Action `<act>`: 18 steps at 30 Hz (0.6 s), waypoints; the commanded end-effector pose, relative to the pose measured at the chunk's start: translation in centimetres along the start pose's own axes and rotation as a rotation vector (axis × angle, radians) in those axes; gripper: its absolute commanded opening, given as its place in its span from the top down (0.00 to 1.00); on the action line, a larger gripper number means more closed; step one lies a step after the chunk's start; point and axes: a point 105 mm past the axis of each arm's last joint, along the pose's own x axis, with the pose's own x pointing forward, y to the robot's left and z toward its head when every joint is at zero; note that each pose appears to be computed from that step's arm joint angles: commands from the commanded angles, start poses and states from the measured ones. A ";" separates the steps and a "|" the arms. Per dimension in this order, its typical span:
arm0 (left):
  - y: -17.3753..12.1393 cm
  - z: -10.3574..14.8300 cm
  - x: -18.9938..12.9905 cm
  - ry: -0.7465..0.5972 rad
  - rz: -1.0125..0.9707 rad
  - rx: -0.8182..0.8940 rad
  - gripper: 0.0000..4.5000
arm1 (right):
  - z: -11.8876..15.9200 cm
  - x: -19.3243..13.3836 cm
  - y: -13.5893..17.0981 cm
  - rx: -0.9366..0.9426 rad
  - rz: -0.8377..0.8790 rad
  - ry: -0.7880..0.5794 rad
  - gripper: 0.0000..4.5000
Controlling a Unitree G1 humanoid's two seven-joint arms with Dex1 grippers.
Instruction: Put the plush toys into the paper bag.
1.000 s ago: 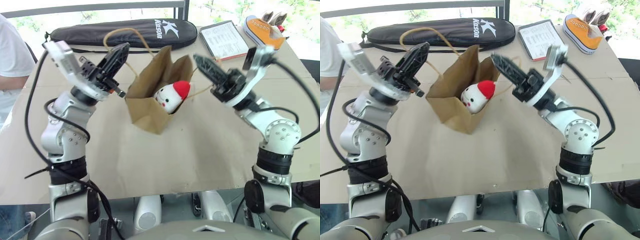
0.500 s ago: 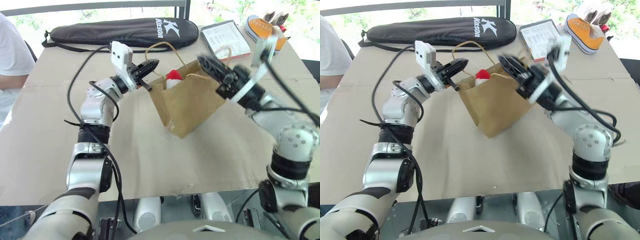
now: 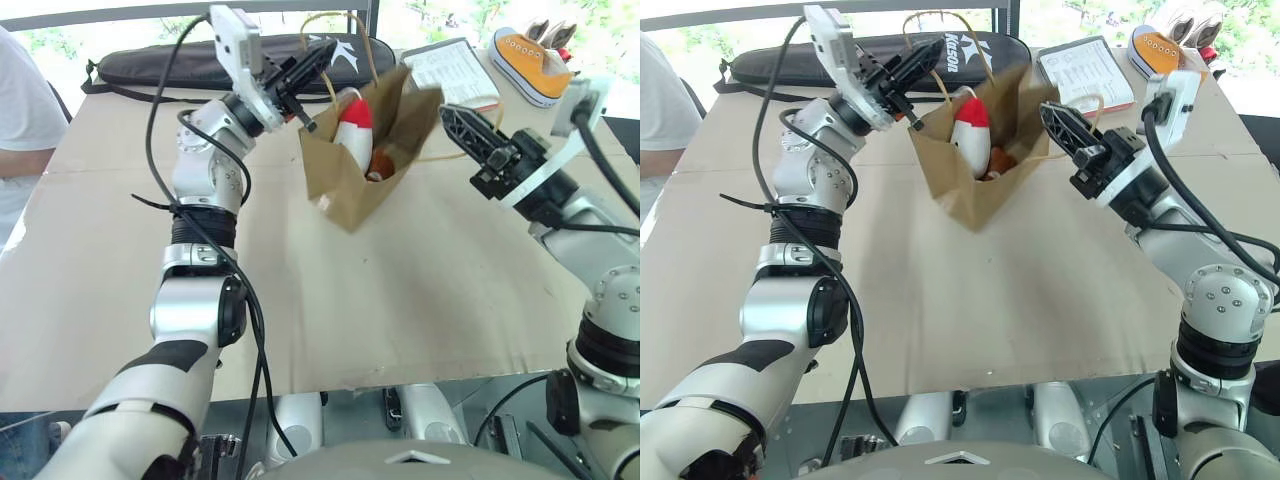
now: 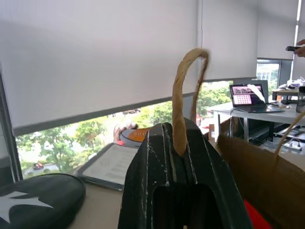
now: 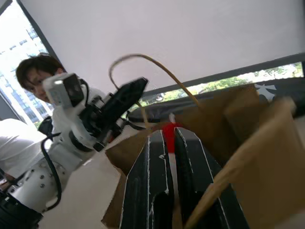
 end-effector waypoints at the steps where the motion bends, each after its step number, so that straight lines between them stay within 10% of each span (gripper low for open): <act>1: 0.6 1.1 -0.1 -0.020 0.018 0.092 1.00 | 1.0 -0.4 1.3 -0.019 0.055 -0.056 0.98; 3: 1.2 2.6 -0.1 -0.108 0.057 0.026 1.00 | 2.3 -0.4 2.1 0.016 0.093 -0.117 0.98; 7: 1.8 -4.0 -3.5 0.194 0.109 0.007 1.00 | -1.9 -0.5 0.5 0.006 0.044 0.047 0.98; 14: 3.0 0.5 -3.7 0.053 0.171 0.053 1.00 | 1.6 0.8 3.2 0.089 0.195 -0.112 0.98; 18: 1.9 -1.3 -4.0 0.163 0.086 0.089 1.00 | -0.7 1.4 1.7 -0.024 0.131 0.010 0.98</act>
